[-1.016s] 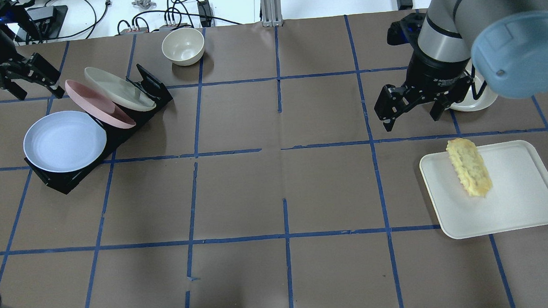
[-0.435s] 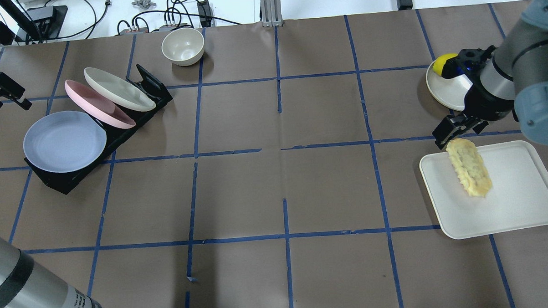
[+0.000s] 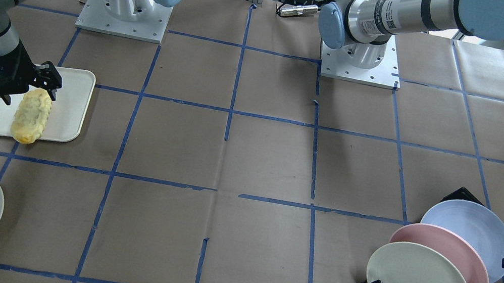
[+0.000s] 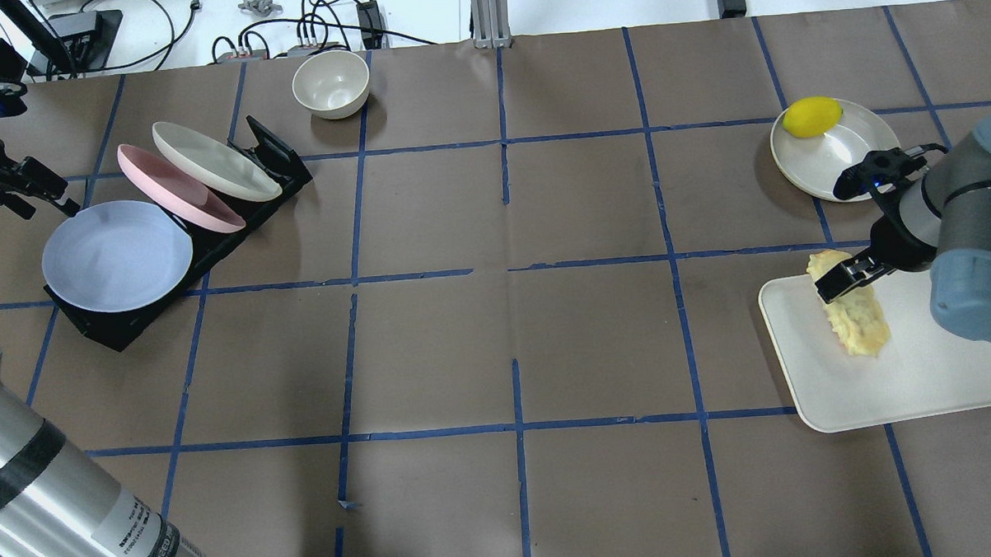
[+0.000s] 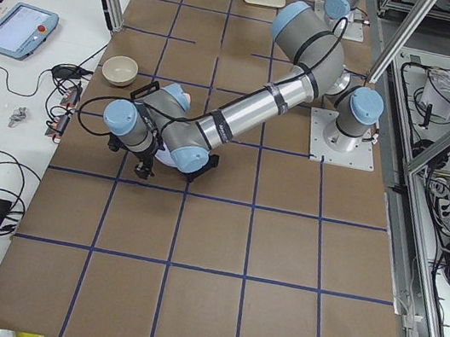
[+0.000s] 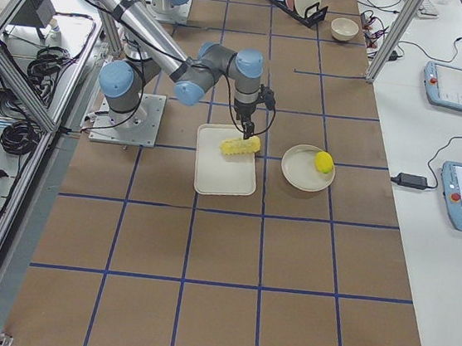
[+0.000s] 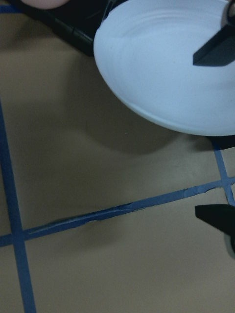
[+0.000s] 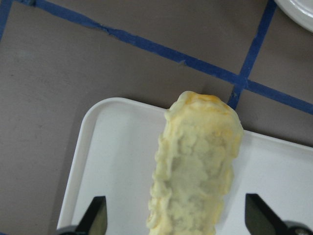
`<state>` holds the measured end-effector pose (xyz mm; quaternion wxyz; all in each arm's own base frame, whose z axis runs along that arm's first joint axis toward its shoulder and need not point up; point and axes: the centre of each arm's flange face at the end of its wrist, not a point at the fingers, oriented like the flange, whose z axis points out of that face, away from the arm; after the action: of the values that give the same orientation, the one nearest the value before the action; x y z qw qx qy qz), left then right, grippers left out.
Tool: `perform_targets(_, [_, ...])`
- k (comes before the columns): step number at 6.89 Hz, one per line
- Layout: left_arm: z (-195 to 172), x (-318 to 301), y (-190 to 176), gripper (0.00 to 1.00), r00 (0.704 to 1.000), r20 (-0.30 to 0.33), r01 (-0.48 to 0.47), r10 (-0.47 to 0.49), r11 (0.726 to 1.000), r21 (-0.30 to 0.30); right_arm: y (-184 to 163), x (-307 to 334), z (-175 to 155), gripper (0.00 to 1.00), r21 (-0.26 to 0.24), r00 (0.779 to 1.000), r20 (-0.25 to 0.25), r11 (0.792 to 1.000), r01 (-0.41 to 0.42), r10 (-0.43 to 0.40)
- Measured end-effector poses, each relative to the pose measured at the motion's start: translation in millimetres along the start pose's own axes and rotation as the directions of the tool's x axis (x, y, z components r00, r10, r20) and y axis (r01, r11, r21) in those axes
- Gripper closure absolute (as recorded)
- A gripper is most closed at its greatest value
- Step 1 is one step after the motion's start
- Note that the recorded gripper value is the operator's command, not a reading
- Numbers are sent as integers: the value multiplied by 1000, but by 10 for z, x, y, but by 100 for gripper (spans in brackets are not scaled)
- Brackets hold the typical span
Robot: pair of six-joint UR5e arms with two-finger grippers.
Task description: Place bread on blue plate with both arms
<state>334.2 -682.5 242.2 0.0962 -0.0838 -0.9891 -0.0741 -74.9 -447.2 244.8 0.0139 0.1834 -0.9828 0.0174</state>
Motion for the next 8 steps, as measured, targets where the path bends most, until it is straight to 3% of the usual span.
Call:
perform_targets(1, [107,-16,10,10,999,-33,6,-6,1000,-17,37,92,176,0,-5,1000,7,1000,-2,2])
perform_targets(2, [172,11,29,20,997,-77,11,-14,999,-39,54,142,291,1,-8,1000,16,1000,-7,7])
perform_targets(4, [238,34,71,53,993,-117,13,-21,997,-71,80,140,422,6,-17,999,34,1000,-10,10])
perform_targets(5, [264,36,85,79,992,-124,11,-21,997,-79,86,140,490,22,-24,999,43,1000,-10,11])
perform_targets(7, [214,43,111,89,990,-136,9,-22,995,-96,93,140,553,44,-35,999,49,999,-12,14])
perform_targets(8, [178,52,122,90,990,-138,9,-22,995,-98,83,152,518,49,-36,999,37,999,-25,27])
